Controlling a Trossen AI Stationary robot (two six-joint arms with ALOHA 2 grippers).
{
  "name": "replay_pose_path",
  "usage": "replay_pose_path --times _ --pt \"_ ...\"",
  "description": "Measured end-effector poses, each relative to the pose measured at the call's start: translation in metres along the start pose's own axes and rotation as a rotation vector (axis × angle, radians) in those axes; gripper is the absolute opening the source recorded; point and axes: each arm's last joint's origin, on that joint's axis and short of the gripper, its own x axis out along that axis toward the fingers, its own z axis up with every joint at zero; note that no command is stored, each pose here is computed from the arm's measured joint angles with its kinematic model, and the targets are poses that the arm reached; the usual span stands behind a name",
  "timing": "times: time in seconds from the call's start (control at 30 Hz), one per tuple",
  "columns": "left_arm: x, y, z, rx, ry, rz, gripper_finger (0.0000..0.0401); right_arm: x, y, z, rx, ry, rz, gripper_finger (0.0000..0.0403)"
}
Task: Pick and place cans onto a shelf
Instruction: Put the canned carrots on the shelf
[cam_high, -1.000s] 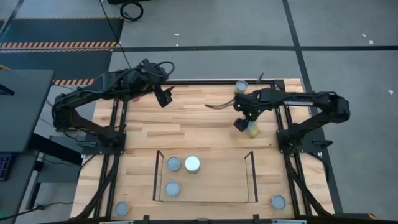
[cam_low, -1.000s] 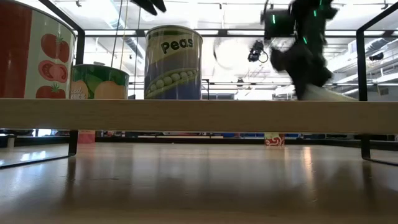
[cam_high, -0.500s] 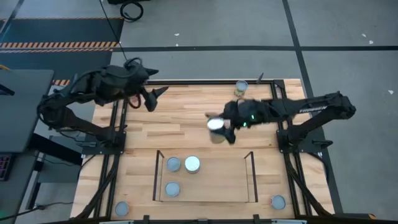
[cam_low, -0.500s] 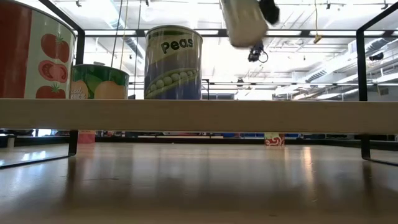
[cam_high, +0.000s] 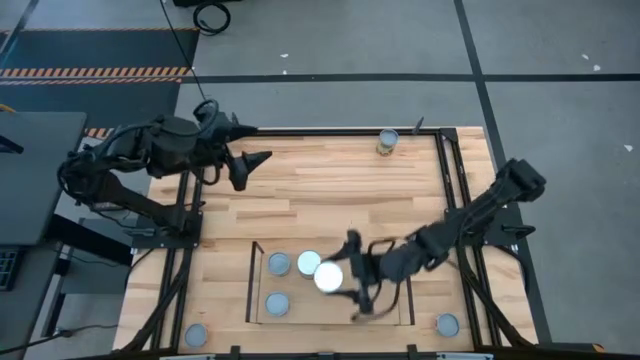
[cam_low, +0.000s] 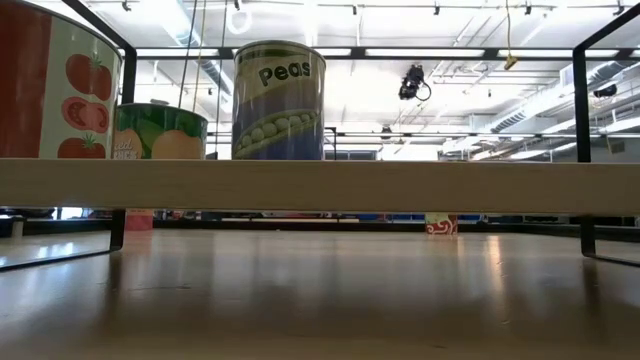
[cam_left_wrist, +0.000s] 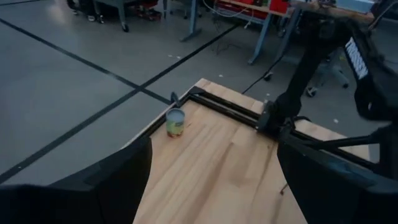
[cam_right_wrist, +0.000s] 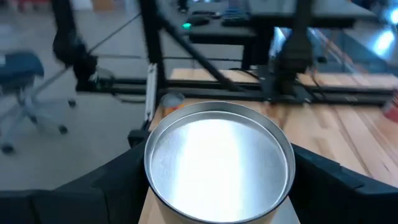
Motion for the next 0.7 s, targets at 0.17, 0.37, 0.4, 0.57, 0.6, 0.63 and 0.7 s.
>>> replay_pose_path --times 0.17,0.37,0.4,0.57,0.6,0.63,0.7 --pt "-0.002 -0.002 -0.001 -0.026 0.000 -0.015 0.0352 0.026 0.018 -0.022 -0.014 -0.008 -0.025 0.0321" --pt "-0.007 -0.010 -0.004 -0.003 0.012 -0.059 0.0352 0.052 0.030 -0.039 0.003 -0.014 -0.046 0.0321" --pt "-0.007 -0.011 -0.004 0.001 0.015 -0.064 0.0352 0.057 0.033 -0.041 0.000 -0.009 -0.044 0.0321" --pt "-0.010 -0.015 -0.007 0.018 0.032 -0.083 0.0352 0.075 0.049 -0.050 -0.019 0.007 -0.050 0.0321" --pt "-0.011 -0.015 -0.008 0.023 0.037 -0.087 0.0352 0.078 0.050 -0.053 -0.017 0.013 -0.053 0.0321" --pt "-0.011 -0.016 -0.009 0.024 0.041 -0.092 0.0352 0.081 0.051 -0.055 -0.013 0.016 -0.056 0.0321" --pt "-0.013 -0.018 -0.010 0.030 0.048 -0.102 0.0352 0.085 0.053 -0.060 -0.013 0.020 -0.058 0.0321"
